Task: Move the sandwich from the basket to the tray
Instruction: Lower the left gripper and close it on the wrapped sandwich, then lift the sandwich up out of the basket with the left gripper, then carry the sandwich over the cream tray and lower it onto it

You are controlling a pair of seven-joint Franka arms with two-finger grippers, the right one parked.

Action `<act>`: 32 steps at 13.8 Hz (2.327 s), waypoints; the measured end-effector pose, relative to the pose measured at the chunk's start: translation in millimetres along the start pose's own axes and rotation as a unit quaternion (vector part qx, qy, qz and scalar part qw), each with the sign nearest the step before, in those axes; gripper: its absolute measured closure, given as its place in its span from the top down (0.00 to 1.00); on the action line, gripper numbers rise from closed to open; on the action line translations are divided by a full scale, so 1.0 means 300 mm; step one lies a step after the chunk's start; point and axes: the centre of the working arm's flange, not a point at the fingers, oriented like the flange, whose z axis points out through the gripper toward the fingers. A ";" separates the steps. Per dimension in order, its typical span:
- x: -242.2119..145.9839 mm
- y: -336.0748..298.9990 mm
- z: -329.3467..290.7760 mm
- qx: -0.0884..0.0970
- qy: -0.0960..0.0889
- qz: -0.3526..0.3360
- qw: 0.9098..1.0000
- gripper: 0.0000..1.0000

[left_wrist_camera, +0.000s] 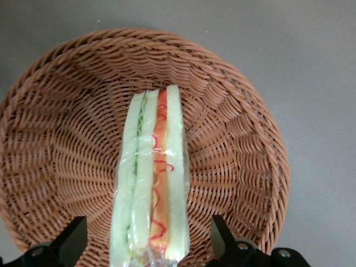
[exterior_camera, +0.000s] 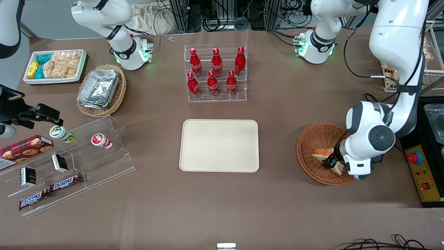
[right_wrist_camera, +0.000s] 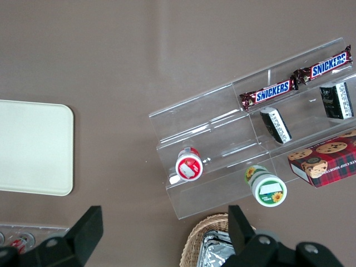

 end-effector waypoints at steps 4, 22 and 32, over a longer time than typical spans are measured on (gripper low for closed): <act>0.006 0.004 0.041 0.009 0.016 0.008 1.000 0.75; 0.040 -0.034 -0.568 0.026 0.025 0.050 0.998 0.16; -0.444 0.212 -0.898 -0.034 -0.062 0.264 0.962 0.16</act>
